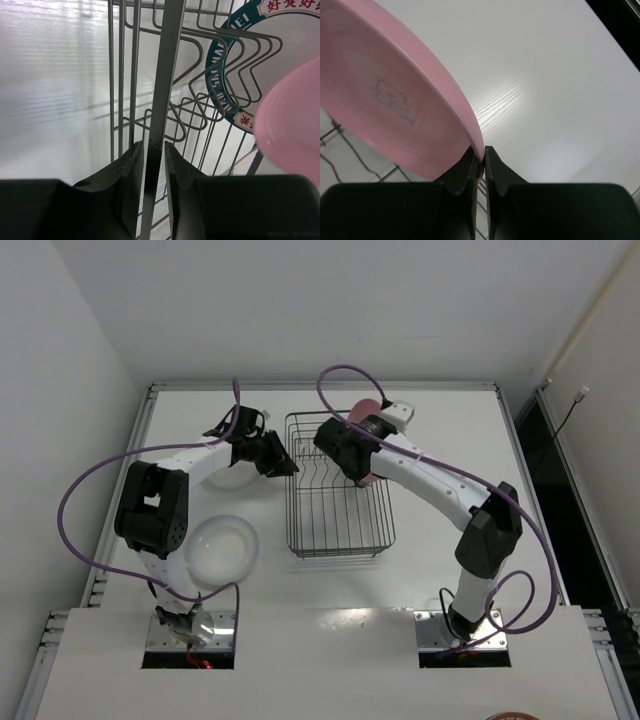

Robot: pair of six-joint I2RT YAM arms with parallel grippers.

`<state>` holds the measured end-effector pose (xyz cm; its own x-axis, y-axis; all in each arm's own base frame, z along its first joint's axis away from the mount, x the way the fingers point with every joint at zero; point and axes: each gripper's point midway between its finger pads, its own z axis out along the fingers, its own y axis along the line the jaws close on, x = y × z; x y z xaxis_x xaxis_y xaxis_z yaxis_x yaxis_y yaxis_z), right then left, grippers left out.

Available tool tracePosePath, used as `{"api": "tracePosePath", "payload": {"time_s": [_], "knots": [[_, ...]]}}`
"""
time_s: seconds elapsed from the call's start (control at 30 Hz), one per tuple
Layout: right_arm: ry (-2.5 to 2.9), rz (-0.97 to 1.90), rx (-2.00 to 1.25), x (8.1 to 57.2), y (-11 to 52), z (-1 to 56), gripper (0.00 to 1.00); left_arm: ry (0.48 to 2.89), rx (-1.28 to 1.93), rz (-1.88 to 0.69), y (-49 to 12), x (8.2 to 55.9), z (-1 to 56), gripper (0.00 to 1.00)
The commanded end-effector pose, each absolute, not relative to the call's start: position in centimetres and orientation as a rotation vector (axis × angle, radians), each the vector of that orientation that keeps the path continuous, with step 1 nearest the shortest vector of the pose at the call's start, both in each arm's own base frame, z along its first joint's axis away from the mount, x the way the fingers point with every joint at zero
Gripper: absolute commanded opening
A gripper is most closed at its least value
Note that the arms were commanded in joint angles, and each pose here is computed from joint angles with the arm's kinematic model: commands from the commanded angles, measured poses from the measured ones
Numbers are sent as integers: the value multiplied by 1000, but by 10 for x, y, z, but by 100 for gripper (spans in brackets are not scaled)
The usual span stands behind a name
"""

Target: Load the plates into the dish rack

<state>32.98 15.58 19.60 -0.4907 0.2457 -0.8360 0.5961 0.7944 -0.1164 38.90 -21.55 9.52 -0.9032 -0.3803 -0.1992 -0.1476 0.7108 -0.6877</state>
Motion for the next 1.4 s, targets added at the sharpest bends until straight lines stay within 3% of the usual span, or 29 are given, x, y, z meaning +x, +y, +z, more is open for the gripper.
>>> {"api": "tracePosePath", "payload": {"time_s": [0.0, 0.73, 1.03, 1.37], "knots": [[1971, -553, 722, 328, 109, 223, 0, 2571, -386, -1032, -219, 394, 103, 20], [1943, -742, 648, 354, 96, 204, 0, 2564, -369, -1065, -223, 393, 106, 20], [1790, -848, 364, 360, 117, 260, 0, 2545, -353, -1082, -224, 392, 116, 20], [1683, -1027, -17, 362, 183, 236, 0, 2538, -332, -1092, -225, 394, 121, 20]]}}
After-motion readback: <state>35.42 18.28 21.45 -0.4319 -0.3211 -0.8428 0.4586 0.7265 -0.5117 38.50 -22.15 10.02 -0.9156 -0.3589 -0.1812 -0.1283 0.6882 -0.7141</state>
